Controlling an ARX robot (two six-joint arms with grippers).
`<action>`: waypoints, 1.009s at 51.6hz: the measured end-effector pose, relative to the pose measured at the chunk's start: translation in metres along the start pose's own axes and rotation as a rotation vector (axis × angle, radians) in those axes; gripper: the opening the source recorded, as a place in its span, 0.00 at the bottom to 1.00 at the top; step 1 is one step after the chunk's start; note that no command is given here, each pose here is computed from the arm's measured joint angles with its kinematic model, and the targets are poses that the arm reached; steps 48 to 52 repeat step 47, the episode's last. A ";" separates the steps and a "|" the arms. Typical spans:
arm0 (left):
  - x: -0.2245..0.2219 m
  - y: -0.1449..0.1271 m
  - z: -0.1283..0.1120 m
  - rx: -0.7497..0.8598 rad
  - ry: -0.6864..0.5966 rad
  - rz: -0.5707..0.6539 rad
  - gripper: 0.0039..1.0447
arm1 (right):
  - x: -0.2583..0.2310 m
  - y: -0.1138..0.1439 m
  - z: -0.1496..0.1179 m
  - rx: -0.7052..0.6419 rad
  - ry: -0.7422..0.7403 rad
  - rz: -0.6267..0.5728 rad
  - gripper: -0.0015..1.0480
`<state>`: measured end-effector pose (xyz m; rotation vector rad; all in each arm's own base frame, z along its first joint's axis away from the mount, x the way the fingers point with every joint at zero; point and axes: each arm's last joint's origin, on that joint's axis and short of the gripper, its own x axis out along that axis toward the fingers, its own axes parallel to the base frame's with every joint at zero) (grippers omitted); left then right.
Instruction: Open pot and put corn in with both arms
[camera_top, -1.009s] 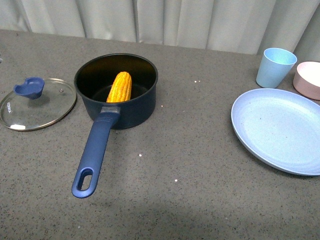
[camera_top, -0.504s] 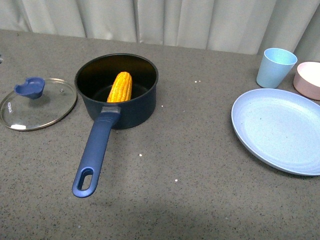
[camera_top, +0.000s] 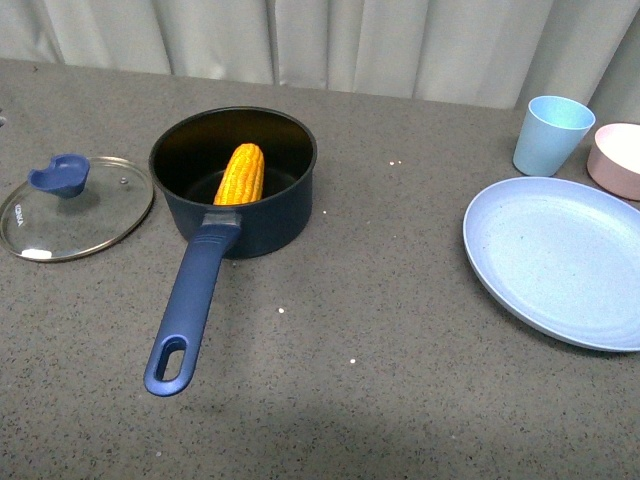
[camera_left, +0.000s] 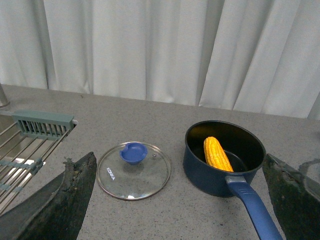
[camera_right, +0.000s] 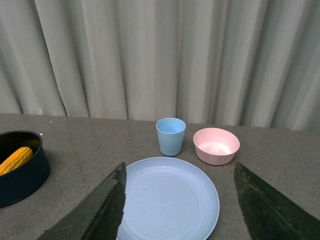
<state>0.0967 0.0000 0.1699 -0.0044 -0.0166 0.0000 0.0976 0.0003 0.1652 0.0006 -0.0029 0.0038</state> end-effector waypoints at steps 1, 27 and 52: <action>0.000 0.000 0.000 0.000 0.000 0.000 0.94 | 0.000 0.000 0.000 0.000 0.000 0.000 0.66; 0.000 0.000 0.000 0.000 0.000 0.000 0.94 | 0.000 0.000 0.000 0.000 0.000 0.000 0.91; 0.000 0.000 0.000 0.000 0.000 0.000 0.94 | 0.000 0.000 0.000 0.000 0.000 0.000 0.91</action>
